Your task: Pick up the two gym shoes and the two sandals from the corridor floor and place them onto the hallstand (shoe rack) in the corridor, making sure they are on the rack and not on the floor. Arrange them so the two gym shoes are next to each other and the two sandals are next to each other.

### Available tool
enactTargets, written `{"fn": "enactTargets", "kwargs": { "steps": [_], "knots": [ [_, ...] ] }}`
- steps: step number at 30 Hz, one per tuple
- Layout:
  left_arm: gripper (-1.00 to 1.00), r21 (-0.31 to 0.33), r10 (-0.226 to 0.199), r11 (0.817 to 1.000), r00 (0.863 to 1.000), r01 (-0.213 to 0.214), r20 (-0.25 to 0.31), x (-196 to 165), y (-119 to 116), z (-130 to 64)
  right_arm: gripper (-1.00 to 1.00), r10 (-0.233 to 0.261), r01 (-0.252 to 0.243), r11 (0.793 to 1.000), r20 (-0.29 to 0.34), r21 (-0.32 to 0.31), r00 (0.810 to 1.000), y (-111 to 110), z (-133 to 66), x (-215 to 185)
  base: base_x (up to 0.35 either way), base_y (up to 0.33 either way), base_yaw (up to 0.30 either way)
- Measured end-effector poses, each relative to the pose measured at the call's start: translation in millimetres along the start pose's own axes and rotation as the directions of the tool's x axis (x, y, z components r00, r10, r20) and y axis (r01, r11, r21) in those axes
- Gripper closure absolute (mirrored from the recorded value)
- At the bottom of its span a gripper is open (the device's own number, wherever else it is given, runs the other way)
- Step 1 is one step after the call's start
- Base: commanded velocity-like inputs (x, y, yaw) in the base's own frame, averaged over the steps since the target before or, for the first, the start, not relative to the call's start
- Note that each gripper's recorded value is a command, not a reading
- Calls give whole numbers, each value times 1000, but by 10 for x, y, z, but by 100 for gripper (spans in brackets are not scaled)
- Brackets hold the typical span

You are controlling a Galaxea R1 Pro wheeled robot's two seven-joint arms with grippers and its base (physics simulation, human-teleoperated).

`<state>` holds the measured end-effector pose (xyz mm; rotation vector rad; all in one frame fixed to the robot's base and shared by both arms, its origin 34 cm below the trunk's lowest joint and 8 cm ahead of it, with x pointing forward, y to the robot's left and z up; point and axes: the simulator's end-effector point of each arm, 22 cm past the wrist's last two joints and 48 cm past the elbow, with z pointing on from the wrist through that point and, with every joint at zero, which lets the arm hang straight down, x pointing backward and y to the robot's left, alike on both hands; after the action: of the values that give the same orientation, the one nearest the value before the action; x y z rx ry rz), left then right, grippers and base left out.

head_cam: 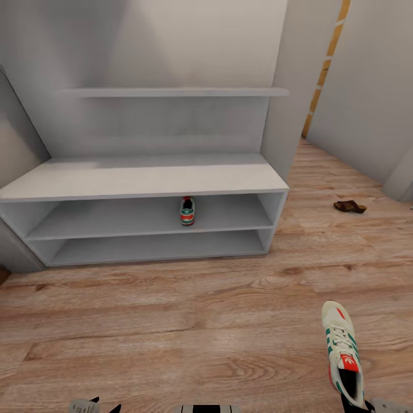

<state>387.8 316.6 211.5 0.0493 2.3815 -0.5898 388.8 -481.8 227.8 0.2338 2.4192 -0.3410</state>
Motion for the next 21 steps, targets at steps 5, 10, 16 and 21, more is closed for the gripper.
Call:
{"fn": "enactTargets", "kwargs": {
  "steps": [5, 10, 16, 21],
  "knots": [
    [-100, -1, 0, 1000, 1000, 0, 0, -2, 4, -1, 100, 0, 0, 1000, 0, 0, 1000, 0, 0, -1, -10, 304, 44],
    [-100, -2, 0, 1000, 1000, 0, 1, -4, 5, -1, 100, -1, 1, 1000, 2, 1, 1000, -3, 0, -8, -3, 307, 189],
    [-100, -2, 0, 1000, 1000, 0, 0, 2, 6, -2, 100, 0, 0, 1000, 2, 1, 1000, -6, 0, -13, 0, 148, 258],
    [-100, -2, 0, 1000, 1000, 0, 0, -1, 5, -1, 100, 0, 0, 1000, 5, 4, 1000, -20, -2, -26, 0, 13, 132]
  ]
}}
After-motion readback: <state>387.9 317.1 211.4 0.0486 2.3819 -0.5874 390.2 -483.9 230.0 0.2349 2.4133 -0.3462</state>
